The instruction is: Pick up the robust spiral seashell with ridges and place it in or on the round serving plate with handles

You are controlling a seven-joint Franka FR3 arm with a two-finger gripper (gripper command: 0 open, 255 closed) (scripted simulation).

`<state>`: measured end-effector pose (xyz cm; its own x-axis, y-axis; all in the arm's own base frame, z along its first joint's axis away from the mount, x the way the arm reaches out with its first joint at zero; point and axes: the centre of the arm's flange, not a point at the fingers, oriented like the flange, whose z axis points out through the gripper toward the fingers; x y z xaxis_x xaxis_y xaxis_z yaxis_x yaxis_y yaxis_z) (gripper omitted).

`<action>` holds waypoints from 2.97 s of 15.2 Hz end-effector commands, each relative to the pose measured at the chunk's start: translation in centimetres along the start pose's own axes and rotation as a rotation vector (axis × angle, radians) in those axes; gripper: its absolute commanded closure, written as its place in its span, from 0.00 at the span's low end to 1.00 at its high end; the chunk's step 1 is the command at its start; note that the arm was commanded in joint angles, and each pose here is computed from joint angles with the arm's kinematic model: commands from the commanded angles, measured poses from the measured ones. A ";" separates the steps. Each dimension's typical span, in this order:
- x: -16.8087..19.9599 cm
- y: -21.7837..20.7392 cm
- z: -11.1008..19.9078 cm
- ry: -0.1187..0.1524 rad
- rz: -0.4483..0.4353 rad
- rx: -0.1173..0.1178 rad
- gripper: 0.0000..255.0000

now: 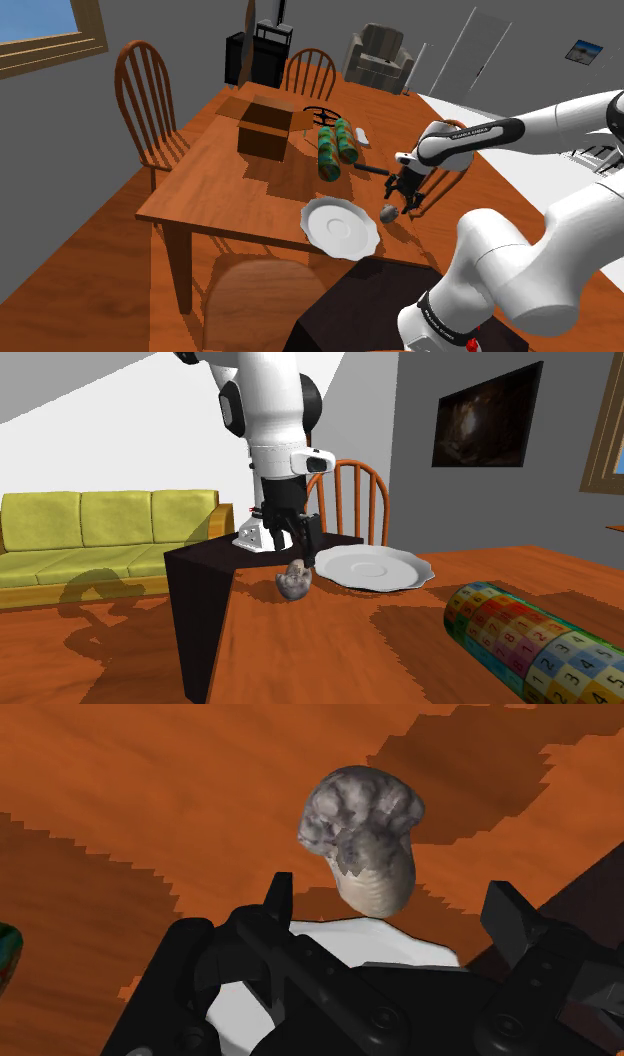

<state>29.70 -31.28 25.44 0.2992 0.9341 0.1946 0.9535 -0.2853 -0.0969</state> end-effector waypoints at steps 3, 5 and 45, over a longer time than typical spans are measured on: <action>-0.5 0.3 2.1 -0.002 -0.017 0.002 0.00; -0.5 0.3 3.2 -0.002 -0.017 0.002 0.00; 5.2 -0.1 -4.6 -0.002 -0.017 0.002 1.00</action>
<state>30.78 -28.52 30.64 0.2819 0.9396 0.1942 0.9587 -0.2679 -0.0954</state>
